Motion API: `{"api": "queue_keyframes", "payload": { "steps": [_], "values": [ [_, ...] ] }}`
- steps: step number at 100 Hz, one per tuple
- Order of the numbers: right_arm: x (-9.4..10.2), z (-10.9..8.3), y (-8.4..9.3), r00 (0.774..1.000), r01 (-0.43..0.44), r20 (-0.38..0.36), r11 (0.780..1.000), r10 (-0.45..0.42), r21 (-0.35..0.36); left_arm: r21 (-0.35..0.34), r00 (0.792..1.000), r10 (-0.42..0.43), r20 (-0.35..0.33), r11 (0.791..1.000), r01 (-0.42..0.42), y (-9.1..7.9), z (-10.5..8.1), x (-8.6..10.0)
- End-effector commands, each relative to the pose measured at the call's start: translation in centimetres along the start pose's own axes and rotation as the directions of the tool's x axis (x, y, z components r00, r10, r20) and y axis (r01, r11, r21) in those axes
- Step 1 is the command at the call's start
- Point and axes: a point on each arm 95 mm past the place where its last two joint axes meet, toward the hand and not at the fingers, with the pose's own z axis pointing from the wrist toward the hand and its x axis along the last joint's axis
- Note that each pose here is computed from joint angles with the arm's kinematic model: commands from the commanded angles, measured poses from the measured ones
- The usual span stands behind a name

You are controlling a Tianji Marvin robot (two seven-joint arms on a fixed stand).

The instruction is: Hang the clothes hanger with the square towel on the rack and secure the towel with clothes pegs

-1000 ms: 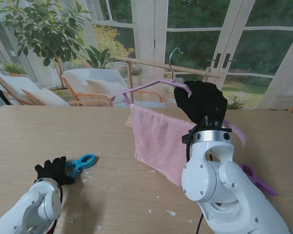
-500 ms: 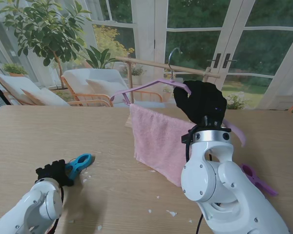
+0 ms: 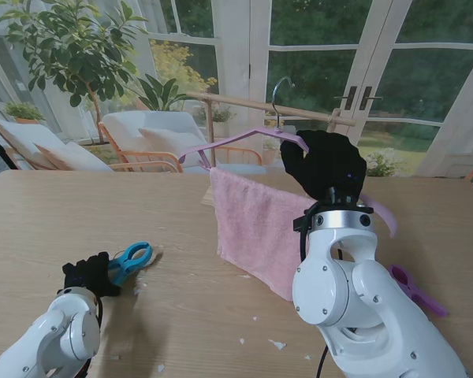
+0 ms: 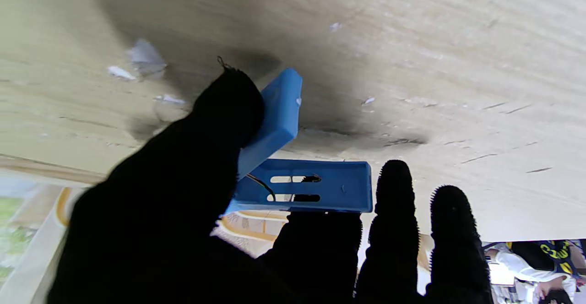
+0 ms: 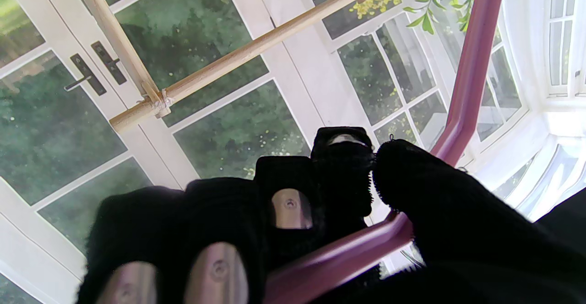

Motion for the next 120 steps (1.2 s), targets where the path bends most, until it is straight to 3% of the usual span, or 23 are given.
{"api": "queue_keyframes", "payload": {
  "steps": [1, 27, 41, 56, 86, 101, 120],
  "values": [
    [0.2, -0.1, 0.2, 1.0, -0.008, 0.003, 1.0, 0.008, 0.006, 0.005, 0.999, -0.008, -0.034, 1.0, 0.008, -0.9, -0.6, 0.6],
    [0.4, 0.3, -0.1, 1.0, 0.014, 0.003, 1.0, -0.014, 0.018, 0.07, 0.975, 0.044, -0.216, 0.997, -0.029, -4.8, -3.0, 2.6],
    [0.6, 0.5, -0.2, 0.999, 0.037, 0.001, 0.999, -0.037, 0.02, 0.12, 0.945, 0.123, -0.304, 0.989, -0.09, -7.2, -4.6, 3.9],
    [0.8, 0.9, -0.3, 0.998, 0.061, 0.009, 0.998, -0.061, 0.024, 0.211, 0.897, 0.224, -0.38, 0.966, -0.152, -9.8, -6.7, 5.4],
    [1.6, 1.2, -0.7, 0.996, 0.089, 0.011, 0.995, -0.09, 0.039, 0.408, 0.796, 0.433, -0.423, 0.875, -0.259, -13.6, -9.3, 8.2],
    [1.7, 1.1, -0.9, 0.996, 0.093, 0.006, 0.995, -0.094, 0.044, 0.515, 0.742, 0.534, -0.406, 0.804, -0.297, -15.1, -9.9, 9.5],
    [1.8, 0.9, -1.0, 0.995, 0.1, 0.002, 0.994, -0.1, 0.045, 0.654, 0.676, 0.659, -0.33, 0.676, -0.339, -16.4, -10.6, 10.9]
  ]
}}
